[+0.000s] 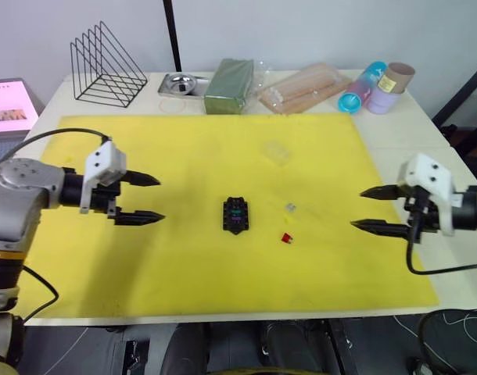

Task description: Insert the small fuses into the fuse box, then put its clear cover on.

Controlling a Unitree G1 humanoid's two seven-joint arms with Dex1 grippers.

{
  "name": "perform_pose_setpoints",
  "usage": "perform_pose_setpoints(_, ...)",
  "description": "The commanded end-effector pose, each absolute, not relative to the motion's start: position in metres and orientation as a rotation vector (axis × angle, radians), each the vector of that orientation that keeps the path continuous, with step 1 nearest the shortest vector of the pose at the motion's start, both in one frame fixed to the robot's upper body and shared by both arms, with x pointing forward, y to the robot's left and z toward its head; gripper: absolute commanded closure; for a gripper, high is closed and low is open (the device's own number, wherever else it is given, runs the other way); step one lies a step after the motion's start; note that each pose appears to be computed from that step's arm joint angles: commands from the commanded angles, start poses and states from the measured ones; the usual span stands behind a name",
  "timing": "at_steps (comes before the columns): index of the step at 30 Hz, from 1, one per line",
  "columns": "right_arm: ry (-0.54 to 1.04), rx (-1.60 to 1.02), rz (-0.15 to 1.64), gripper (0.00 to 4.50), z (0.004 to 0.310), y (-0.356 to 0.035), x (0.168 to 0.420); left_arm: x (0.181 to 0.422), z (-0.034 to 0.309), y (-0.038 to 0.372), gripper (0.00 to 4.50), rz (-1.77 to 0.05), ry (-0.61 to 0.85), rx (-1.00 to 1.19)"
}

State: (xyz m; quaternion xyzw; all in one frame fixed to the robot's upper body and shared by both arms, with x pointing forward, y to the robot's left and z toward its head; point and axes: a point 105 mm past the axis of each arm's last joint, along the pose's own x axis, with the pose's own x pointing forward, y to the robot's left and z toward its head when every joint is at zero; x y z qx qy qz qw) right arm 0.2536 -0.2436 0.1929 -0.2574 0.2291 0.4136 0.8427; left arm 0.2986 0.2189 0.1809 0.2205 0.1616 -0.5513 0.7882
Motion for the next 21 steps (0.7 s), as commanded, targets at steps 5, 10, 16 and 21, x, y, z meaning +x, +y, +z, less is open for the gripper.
perform_pose_setpoints(5,0.482,-0.598,0.784,0.02,0.205,-0.273,0.243,0.3,0.19,0.235,0.0,-1.152,0.327,0.517)
perform_pose_setpoints(10,0.467,-0.587,0.813,0.02,0.204,-0.264,0.241,0.3,0.184,0.225,0.0,-1.176,0.316,0.501)
perform_pose_setpoints(16,0.454,-0.5,0.904,0.02,0.2,-0.234,0.243,0.295,0.185,0.199,0.0,-1.257,0.285,0.474)
perform_pose_setpoints(21,0.513,-0.294,1.041,0.02,0.192,-0.189,0.253,0.282,0.176,0.174,0.0,-1.359,0.288,0.461)
